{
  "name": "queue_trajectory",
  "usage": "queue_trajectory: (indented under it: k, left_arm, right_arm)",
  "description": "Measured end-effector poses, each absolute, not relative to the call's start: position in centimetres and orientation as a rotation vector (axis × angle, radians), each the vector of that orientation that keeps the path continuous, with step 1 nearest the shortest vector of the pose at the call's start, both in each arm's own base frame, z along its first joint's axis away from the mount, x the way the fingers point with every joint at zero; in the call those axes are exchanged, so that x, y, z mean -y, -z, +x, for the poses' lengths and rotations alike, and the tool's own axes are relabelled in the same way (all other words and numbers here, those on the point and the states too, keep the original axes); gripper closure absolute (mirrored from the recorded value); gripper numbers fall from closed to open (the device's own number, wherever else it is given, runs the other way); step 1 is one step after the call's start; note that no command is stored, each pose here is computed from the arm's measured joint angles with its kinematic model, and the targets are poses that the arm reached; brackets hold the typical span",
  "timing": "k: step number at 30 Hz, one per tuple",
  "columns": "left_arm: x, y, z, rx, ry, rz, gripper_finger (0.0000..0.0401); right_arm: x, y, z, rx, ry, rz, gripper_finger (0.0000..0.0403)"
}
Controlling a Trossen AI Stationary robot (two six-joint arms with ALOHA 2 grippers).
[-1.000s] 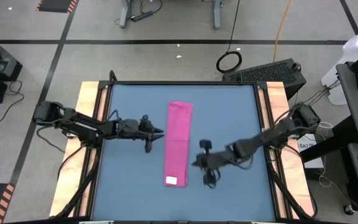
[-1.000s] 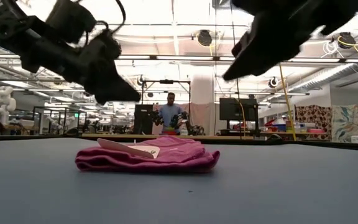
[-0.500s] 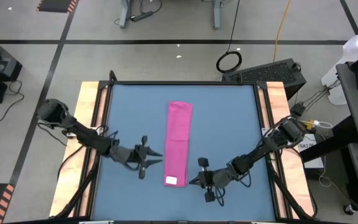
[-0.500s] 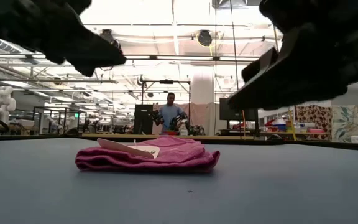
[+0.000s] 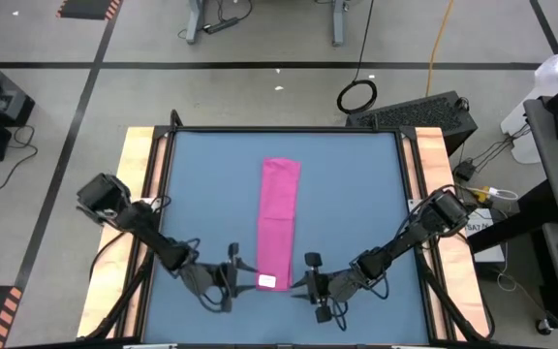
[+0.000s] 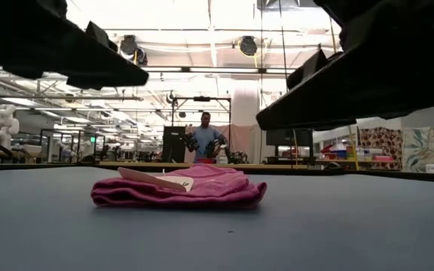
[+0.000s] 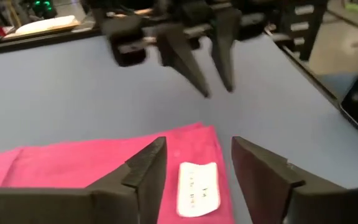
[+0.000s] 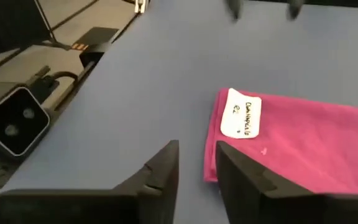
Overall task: Roll towel into tight, uniform cylinder
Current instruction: Roll the pink towel
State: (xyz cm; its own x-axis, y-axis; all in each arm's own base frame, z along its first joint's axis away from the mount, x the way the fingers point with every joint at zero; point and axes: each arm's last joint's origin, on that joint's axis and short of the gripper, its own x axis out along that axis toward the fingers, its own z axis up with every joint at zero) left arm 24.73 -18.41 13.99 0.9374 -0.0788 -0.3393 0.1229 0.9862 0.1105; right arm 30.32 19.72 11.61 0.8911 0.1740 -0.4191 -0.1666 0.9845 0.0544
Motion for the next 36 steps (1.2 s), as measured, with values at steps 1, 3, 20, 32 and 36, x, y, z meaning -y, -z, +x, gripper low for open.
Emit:
queue_trajectory:
  k: [1, 3, 20, 32, 36]
  left_arm:
    - [18.8, -13.7, 25.0, -0.347, 0.111, 0.15, 0.0208]
    - [19.4, -13.1, 25.3, -0.362, 0.12, 0.186, 0.02]
    - [20.3, -10.8, 24.2, -0.532, 0.17, 0.33, 0.0193]
    - [19.7, -10.4, 24.3, -0.579, 0.227, 0.458, 0.0193]
    - [19.1, -10.4, 24.8, -0.587, 0.225, 0.453, 0.0193]
  right_arm:
    - [-19.7, -11.6, 30.3, -0.442, -0.176, 0.015, 0.0293]
    - [-19.7, -11.3, 30.2, -0.467, -0.174, 0.001, 0.0279]
    - [-19.6, -11.0, 30.0, -0.498, -0.165, 0.019, 0.0241]
    - [-19.6, -11.1, 30.0, -0.496, -0.162, 0.032, 0.0241]
    - [-19.6, -11.1, 30.0, -0.496, -0.162, 0.032, 0.0241]
